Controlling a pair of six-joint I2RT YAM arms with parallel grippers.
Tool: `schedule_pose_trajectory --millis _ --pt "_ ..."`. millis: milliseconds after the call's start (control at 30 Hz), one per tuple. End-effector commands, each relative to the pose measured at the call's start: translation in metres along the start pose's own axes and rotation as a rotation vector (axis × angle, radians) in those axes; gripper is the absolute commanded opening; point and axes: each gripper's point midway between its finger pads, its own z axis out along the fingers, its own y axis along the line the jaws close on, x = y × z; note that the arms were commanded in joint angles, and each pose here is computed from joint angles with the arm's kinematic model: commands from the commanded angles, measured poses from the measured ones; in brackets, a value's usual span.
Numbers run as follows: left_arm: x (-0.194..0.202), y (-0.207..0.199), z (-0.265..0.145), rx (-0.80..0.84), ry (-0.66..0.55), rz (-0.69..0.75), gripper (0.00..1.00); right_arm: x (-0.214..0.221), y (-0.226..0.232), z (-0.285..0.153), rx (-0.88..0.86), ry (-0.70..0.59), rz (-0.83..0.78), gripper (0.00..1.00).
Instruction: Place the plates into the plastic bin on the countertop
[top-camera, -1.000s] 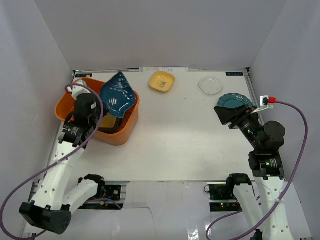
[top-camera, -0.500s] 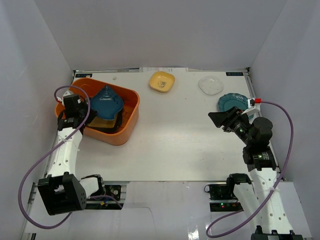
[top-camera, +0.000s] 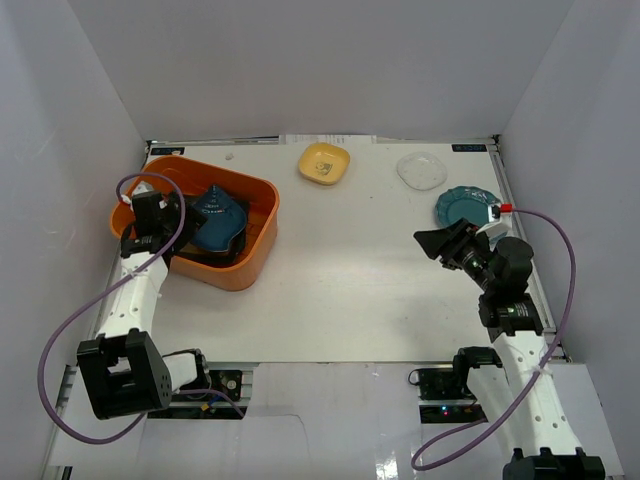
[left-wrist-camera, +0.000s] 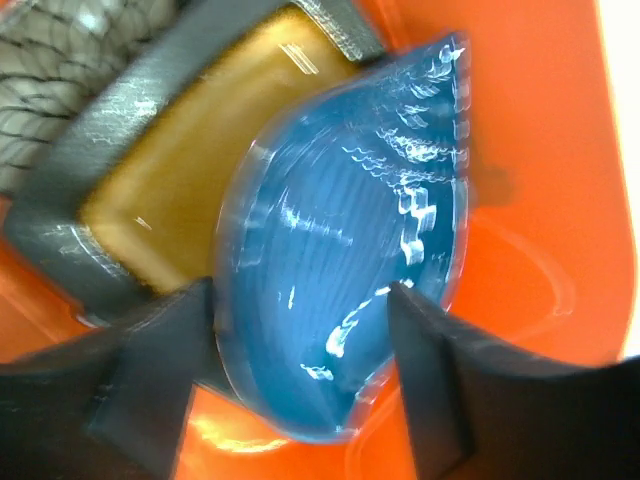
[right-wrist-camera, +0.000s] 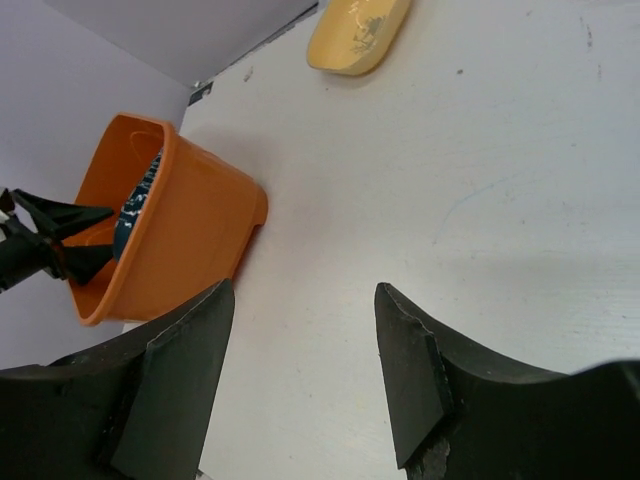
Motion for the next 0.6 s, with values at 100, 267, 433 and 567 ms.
schedule_pose_trajectory --millis 100,267,433,567 --pt "-0.036 -0.023 -0.024 0.089 -0.155 0.030 0.98 0.016 -0.056 0.017 0.167 -0.042 0.067 0.65" --pt "-0.052 -0.010 -0.037 0.021 -0.257 0.026 0.98 0.015 -0.102 0.015 0.349 -0.154 0.121 0.66" --pt "-0.070 -0.003 -0.057 -0.026 -0.374 0.041 0.98 0.000 -0.133 0.011 0.511 -0.258 0.156 0.70" --pt "-0.059 -0.019 -0.060 0.061 -0.331 0.067 0.98 -0.016 -0.155 0.002 0.624 -0.341 0.167 0.82"
